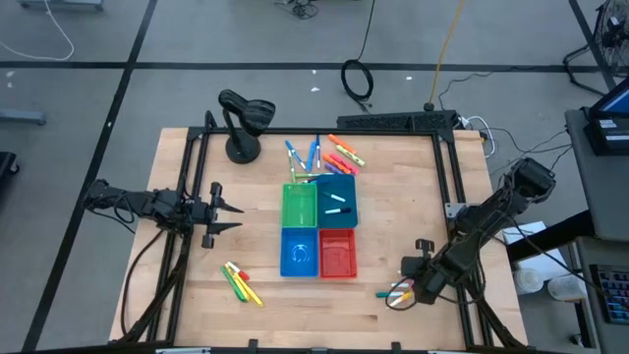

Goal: Pick & Place Markers
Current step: Put the black highlighter pen into the blue bin

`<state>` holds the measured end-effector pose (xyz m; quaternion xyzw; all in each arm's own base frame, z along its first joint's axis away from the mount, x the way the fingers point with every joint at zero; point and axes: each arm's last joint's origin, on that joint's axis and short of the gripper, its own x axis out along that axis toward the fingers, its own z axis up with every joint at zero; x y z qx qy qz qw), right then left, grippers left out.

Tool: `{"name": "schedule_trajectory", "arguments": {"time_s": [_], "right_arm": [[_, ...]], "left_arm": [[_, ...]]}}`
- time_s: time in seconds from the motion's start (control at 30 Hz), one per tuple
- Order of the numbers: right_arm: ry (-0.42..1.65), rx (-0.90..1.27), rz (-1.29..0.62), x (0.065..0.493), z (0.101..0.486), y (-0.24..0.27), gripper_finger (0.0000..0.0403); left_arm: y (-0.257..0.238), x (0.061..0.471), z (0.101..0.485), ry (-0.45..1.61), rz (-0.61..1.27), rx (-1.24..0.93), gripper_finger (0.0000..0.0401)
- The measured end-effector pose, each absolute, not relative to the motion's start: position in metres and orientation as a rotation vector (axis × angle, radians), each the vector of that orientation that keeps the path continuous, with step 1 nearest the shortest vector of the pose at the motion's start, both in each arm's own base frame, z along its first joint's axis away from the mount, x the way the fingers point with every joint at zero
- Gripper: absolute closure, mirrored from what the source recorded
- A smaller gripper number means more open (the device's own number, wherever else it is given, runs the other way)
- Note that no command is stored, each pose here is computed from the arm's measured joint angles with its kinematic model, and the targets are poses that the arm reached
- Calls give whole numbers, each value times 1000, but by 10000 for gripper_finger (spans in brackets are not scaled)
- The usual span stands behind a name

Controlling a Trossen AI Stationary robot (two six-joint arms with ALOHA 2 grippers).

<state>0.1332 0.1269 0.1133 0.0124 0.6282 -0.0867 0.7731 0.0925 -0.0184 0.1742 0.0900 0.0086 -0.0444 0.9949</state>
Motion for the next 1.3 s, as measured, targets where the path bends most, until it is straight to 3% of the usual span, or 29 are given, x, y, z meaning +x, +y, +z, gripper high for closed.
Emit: {"name": "schedule_trajectory", "arguments": {"time_s": [0.3,0.77,1.3], "right_arm": [[1261,104,-308,155,114,110,377],[1037,144,-160,184,140,89,374],[473,144,11,228,190,80,373]], "left_arm": [[-18,93,174,17,-89,180,242],[-18,93,174,17,-89,180,242],[-18,93,174,17,-89,180,242]]}}
